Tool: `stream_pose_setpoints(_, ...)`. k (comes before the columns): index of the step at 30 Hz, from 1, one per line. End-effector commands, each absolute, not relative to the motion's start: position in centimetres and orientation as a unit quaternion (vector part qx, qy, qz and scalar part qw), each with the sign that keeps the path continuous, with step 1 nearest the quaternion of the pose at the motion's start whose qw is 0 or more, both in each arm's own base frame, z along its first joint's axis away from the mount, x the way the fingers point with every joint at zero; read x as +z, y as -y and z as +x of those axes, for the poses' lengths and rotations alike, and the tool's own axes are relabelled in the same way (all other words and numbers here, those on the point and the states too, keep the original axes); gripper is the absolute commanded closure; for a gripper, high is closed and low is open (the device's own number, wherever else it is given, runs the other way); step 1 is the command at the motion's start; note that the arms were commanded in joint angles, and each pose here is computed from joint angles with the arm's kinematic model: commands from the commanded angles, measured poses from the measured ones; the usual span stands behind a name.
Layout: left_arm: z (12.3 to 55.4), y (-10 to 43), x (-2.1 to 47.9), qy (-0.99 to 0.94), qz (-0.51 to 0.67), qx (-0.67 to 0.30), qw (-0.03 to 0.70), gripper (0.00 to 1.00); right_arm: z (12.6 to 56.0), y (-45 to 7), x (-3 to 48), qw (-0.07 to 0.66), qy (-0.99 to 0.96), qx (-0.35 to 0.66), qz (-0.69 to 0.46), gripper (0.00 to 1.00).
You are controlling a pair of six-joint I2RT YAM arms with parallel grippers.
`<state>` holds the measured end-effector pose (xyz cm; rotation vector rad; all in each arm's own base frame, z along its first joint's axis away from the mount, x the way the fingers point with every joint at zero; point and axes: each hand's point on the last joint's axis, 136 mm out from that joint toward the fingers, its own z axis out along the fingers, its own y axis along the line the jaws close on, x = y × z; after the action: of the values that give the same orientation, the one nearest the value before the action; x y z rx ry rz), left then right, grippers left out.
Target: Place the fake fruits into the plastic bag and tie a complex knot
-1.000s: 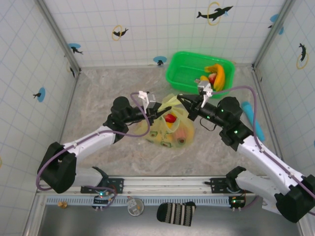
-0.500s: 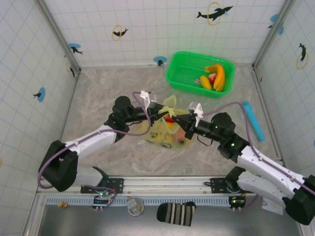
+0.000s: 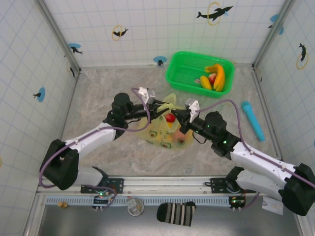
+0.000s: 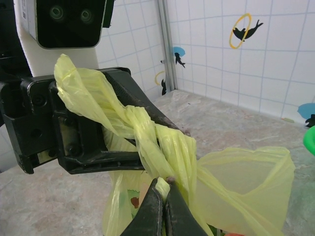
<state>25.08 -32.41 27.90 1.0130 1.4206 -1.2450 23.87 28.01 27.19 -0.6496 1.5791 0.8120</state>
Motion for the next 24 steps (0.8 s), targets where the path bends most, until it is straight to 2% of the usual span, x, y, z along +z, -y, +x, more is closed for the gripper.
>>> stream_pose_setpoints(1, 24.7, 32.3, 29.6, -0.561, 0.429, -0.513, 0.488, 0.78, 24.4, -27.8, 28.1, 0.601, -0.67, 0.346, -0.265, 1.0)
stream_pose_setpoints(10, 24.2, 32.2, 30.0, -0.557, 0.44, -0.506, 0.49, 0.67, 24.8, -27.6, 28.1, 0.604, -0.673, 0.338, -0.26, 1.0)
stream_pose_setpoints(18, 24.6, 31.8, 30.2, -0.565, 0.441, -0.497, 0.488, 0.65, 24.7, -27.5, 28.2, 0.605, -0.671, 0.341, -0.261, 1.0)
stream_pose_setpoints(24, 24.4, 32.1, 30.7, -0.562, 0.432, -0.523, 0.473, 0.58, 24.2, -27.9, 28.4, 0.602, -0.666, 0.349, -0.268, 1.0)
